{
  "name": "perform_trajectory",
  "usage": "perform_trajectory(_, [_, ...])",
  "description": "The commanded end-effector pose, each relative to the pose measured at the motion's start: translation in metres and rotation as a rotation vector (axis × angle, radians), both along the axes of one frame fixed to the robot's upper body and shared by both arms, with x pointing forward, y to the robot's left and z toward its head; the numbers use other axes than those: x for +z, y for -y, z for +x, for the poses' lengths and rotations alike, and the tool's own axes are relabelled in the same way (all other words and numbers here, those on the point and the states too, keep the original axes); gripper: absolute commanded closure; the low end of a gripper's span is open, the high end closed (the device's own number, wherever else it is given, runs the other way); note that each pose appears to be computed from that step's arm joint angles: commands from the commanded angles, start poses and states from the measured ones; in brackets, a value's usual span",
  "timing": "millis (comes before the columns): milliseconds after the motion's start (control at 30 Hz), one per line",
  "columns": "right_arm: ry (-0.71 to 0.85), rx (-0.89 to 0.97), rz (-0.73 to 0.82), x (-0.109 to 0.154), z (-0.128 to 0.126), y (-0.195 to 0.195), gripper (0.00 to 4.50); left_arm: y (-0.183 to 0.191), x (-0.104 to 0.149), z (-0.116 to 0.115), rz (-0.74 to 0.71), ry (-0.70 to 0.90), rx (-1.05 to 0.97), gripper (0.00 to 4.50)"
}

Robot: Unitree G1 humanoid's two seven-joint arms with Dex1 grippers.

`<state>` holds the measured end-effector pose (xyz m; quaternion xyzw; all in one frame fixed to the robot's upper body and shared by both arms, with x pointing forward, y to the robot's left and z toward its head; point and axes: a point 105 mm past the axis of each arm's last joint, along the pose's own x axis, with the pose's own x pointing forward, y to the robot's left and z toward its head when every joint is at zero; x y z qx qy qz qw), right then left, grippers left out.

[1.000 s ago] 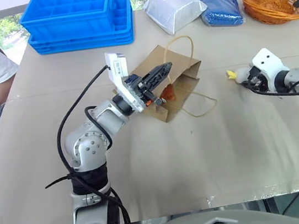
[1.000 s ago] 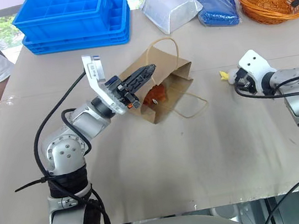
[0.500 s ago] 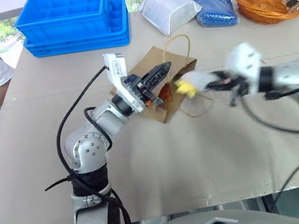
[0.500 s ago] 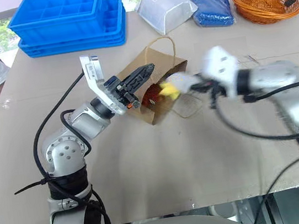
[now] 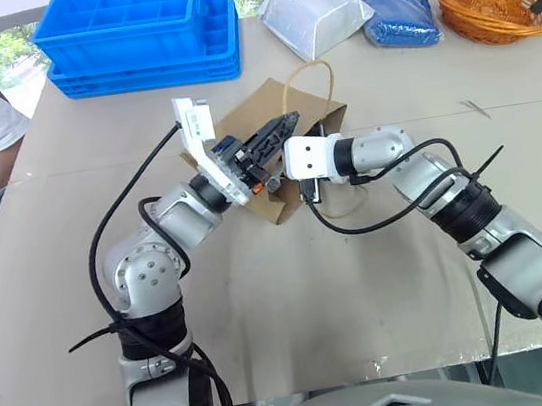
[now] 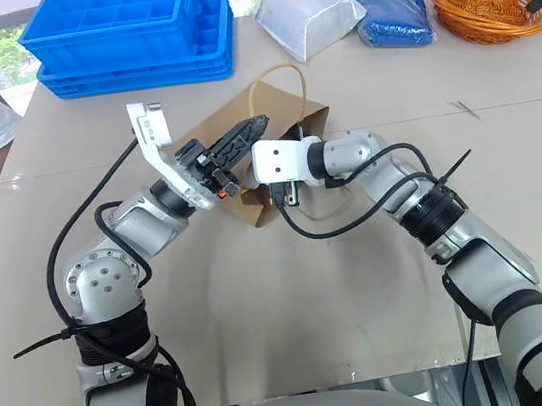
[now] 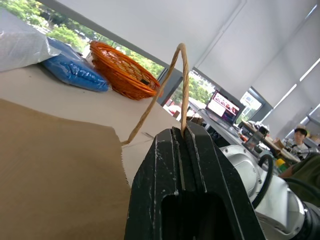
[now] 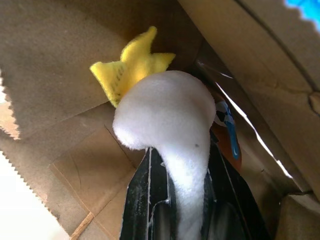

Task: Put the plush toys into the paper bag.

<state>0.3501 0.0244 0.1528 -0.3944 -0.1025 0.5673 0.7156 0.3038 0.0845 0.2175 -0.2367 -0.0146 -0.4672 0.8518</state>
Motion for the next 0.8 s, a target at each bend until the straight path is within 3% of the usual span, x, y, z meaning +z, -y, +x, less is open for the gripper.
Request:
perform_trajectory(33, [0.028, 0.053, 0.063, 0.015, 0.002, -0.01, 4.49, 0.016, 0.01, -0.015, -0.026, 0.038, -0.074, 4.5])
perform_trajectory(67, [0.03, 0.047, 0.066, 0.014, 0.003, -0.008, 3.68, 0.015, 0.01, -0.015, -0.029, 0.036, -0.069, 4.5])
perform_trajectory(100, [0.035, 0.039, 0.072, 0.014, 0.004, -0.004, 3.43, 0.014, 0.01, -0.015, -0.032, 0.035, -0.062, 4.5])
perform_trajectory(133, [0.037, 0.03, 0.079, 0.015, 0.004, 0.0, 2.77, 0.012, 0.01, -0.014, -0.033, 0.033, -0.054, 4.5])
perform_trajectory(233, [0.02, -0.012, 0.113, 0.021, 0.0, 0.022, 1.36, 0.004, 0.008, -0.011, -0.029, 0.029, -0.016, 4.5])
perform_trajectory(633, [-0.32, -0.314, 0.269, 0.038, -0.059, 0.115, 1.36, -0.01, 0.005, 0.005, 0.024, 0.051, 0.044, 4.5])
perform_trajectory(733, [-0.357, -0.331, 0.292, 0.039, -0.073, 0.118, 1.36, -0.01, 0.005, 0.008, 0.026, 0.057, 0.036, 4.5])
perform_trajectory(800, [-0.354, -0.35, 0.285, 0.035, -0.067, 0.112, 1.36, -0.008, 0.005, 0.009, 0.02, 0.054, 0.029, 4.5])
